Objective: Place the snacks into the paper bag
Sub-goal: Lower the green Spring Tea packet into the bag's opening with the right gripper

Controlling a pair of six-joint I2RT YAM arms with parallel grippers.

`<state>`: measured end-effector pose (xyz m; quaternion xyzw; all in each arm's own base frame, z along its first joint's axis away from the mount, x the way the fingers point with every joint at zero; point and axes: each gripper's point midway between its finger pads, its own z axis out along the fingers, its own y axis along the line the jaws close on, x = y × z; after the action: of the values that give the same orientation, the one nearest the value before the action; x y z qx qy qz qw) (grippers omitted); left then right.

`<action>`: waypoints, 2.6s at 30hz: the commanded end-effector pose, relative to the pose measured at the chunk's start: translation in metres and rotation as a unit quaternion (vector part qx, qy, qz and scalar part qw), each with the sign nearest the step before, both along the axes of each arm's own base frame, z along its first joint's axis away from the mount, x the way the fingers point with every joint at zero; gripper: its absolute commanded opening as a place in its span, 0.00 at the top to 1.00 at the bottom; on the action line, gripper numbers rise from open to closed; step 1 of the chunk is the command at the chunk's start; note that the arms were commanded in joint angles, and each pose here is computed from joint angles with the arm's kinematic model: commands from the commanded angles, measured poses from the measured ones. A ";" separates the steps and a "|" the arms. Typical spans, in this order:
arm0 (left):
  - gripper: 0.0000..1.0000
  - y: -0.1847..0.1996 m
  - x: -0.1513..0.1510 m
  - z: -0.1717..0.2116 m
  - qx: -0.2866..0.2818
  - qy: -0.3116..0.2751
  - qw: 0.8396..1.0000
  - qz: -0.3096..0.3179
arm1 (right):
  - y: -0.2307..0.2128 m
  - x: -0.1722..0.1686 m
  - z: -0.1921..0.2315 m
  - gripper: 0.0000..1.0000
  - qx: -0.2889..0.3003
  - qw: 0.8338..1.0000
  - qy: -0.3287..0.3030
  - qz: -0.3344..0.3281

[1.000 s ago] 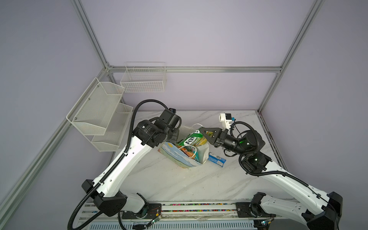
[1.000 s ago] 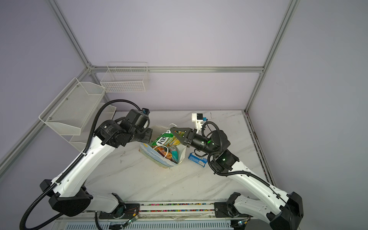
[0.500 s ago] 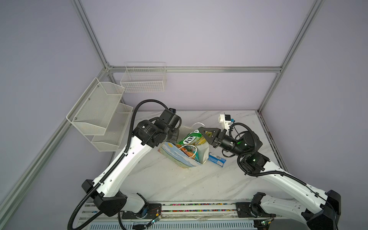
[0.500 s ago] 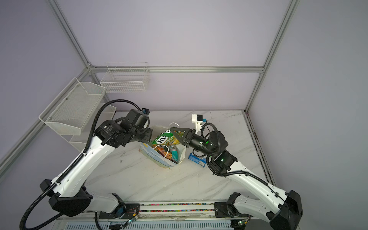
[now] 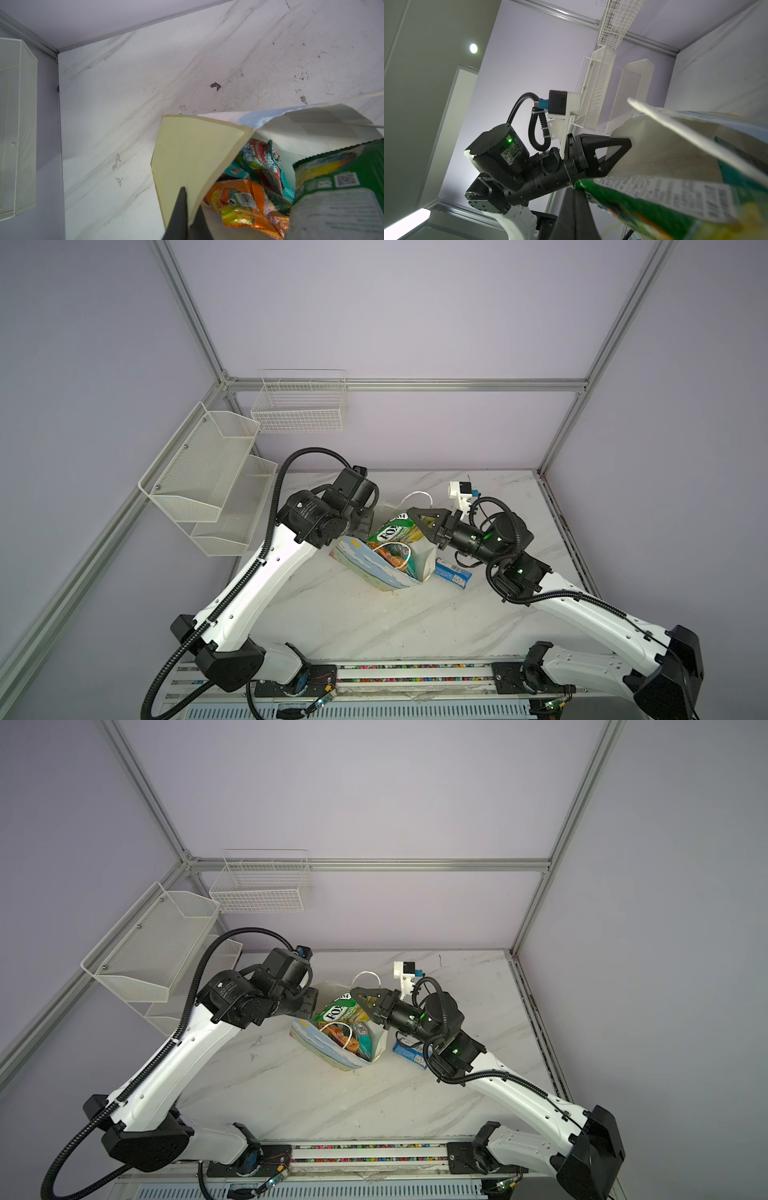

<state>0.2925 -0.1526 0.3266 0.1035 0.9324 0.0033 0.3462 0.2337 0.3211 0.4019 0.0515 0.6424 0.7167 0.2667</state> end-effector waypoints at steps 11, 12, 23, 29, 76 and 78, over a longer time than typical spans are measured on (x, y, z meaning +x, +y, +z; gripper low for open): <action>1.00 0.004 0.003 0.036 -0.033 -0.060 0.998 0.015 | 0.005 -0.001 0.014 1.00 0.026 0.999 -0.019 0.001; 1.00 0.004 0.003 0.036 -0.033 -0.060 0.998 0.015 | 0.005 -0.001 0.014 1.00 0.027 0.999 -0.020 0.002; 1.00 0.005 0.003 0.036 -0.033 -0.061 0.997 0.016 | 0.015 0.000 0.011 1.00 0.020 1.000 -0.020 0.006; 1.00 0.005 0.003 0.037 -0.032 -0.061 0.997 0.016 | 0.016 0.002 0.008 1.00 0.004 1.000 -0.019 -0.004; 1.00 0.008 0.003 0.038 -0.026 -0.066 0.997 0.018 | 0.056 0.014 -0.014 1.00 -0.050 0.999 -0.019 0.005; 1.00 0.008 0.003 0.038 -0.026 -0.066 0.997 0.018 | 0.057 0.015 -0.015 1.00 -0.052 0.998 -0.019 0.006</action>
<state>0.2936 -0.1496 0.3275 0.1008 0.9314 0.0115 0.3496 0.2526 0.3751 0.3688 0.0328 0.6879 0.6730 0.2699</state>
